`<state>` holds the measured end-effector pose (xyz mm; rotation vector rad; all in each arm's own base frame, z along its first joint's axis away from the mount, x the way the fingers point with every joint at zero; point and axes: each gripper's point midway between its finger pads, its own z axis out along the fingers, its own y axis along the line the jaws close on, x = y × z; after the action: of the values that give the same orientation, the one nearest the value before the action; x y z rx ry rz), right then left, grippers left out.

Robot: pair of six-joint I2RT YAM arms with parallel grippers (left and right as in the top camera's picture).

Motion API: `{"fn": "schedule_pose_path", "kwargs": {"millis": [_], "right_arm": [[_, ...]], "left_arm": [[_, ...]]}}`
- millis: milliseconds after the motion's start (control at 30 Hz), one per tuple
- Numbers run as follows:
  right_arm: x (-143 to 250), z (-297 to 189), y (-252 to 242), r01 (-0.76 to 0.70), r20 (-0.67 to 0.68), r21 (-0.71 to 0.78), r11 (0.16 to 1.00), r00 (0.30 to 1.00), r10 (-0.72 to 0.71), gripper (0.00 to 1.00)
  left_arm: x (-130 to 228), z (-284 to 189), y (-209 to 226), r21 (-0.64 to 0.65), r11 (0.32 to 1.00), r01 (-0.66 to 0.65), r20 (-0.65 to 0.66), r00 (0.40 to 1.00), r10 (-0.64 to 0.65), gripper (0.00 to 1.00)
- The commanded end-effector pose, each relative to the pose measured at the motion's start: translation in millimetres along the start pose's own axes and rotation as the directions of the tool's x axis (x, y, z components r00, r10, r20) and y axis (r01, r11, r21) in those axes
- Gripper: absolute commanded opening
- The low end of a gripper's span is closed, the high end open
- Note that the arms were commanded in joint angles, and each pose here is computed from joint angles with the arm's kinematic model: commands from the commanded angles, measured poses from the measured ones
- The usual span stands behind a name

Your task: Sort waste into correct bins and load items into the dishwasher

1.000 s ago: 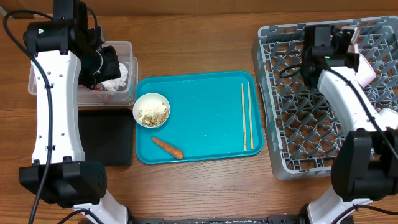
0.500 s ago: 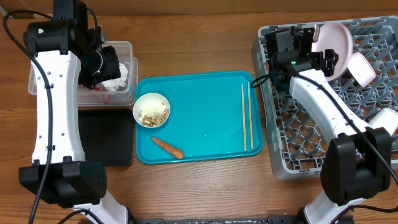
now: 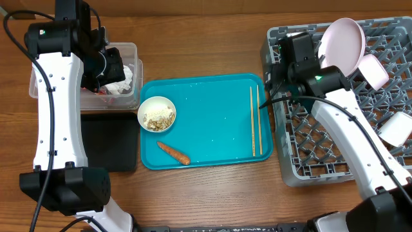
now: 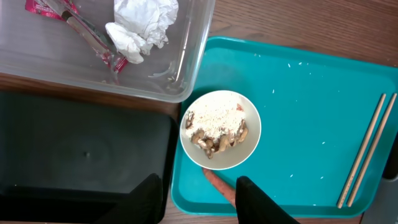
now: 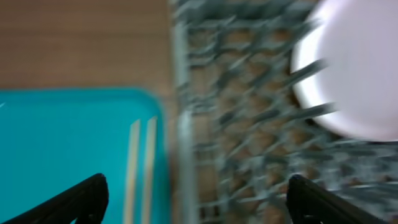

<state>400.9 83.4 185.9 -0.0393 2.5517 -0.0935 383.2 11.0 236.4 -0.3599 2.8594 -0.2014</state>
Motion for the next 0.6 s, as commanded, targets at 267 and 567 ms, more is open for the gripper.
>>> {"fn": "schedule_pose_path", "kwargs": {"millis": [267,567], "right_arm": [[67.4,44.2,67.9,-0.118,-0.344,-0.255,0.960,0.939,0.024,0.79],[98.0,63.0,96.6,-0.118,-0.442,-0.243,0.963,0.897,-0.001,0.79]], "left_arm": [[-2.2,-13.0,-0.8,0.010,1.000,0.011,0.038,0.999,-0.011,0.42],[-0.4,-13.0,-0.3,0.008,1.000,0.018,0.031,0.999,-0.018,0.43]]}}
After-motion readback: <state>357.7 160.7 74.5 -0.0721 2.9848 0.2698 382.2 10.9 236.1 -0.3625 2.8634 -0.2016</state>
